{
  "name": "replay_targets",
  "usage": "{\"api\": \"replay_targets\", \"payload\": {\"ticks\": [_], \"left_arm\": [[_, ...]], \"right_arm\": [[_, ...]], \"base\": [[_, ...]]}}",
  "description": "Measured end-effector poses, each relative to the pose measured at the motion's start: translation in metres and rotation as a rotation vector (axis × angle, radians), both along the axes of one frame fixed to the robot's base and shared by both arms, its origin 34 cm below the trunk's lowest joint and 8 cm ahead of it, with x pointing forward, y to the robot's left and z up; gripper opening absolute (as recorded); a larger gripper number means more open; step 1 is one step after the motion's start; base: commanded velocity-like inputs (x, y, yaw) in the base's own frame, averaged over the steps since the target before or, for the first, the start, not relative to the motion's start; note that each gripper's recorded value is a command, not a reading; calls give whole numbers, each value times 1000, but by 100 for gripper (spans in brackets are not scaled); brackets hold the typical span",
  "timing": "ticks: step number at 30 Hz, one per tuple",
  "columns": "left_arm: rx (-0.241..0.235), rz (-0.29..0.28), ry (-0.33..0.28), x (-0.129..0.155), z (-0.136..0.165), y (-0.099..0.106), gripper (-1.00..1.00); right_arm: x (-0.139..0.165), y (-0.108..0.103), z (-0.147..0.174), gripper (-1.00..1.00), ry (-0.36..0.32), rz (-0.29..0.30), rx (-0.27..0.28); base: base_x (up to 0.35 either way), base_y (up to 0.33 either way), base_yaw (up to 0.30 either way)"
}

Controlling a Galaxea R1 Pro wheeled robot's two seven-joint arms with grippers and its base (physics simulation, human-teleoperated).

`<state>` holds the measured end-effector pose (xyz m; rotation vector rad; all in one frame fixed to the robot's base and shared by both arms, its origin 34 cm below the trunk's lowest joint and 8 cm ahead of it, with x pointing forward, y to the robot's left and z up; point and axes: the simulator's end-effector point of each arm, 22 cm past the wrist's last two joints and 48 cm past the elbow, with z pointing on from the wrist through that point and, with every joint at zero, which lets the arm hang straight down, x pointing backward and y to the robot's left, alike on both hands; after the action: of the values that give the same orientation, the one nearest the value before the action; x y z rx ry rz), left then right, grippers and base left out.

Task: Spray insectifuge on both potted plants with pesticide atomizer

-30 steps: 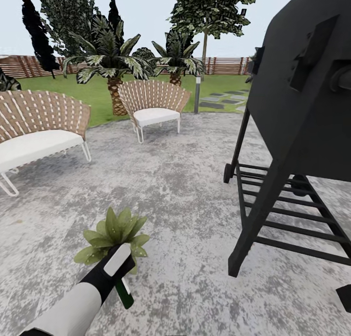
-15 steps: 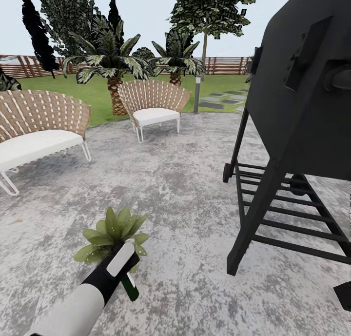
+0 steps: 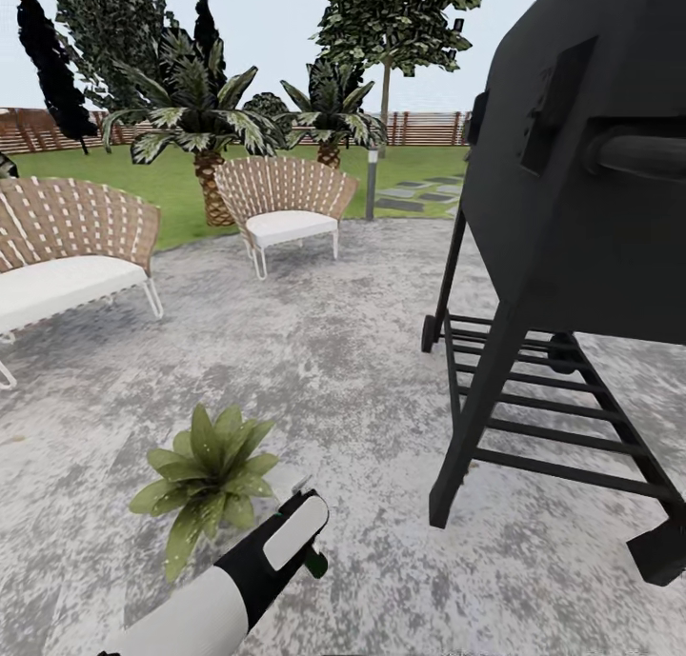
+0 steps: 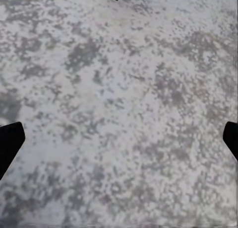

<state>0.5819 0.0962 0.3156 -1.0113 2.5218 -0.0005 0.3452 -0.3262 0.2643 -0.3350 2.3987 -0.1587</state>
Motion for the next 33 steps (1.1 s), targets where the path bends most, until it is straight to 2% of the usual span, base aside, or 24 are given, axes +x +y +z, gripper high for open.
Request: {"api": "replay_targets", "payload": {"ticks": [1,3,4,15,18,20,25,33], "left_arm": [[-15,24,11,-4,-2,-1,-100],[-8,96,-24,0,-3,9,-100],[-6,109,-32,1,-3,11,-100],[5,116,-40,2,-7,21,-100],[18,136,-33,0,-10,29,-100],[43,180,-46,1,-11,46,-100],[63,262,-96,6,-6,62,-100],[57,267,-117,11,-2,60,-100]], "right_arm": [[0,0,0,100,-1,1,0],[-1,0,0,100,0,2,0],[-1,0,0,100,0,2,0],[-4,0,-1,100,2,4,-1],[-6,0,-1,100,5,6,-3],[-7,0,-1,100,7,6,-3],[-8,0,-2,100,9,4,-3],[-9,1,-3,100,11,5,-1]], "base": [[0,0,-294],[0,0,-294],[0,0,-294],[239,-143,-60],[318,34,0],[302,192,0],[134,105,0],[1,1,0]]}}
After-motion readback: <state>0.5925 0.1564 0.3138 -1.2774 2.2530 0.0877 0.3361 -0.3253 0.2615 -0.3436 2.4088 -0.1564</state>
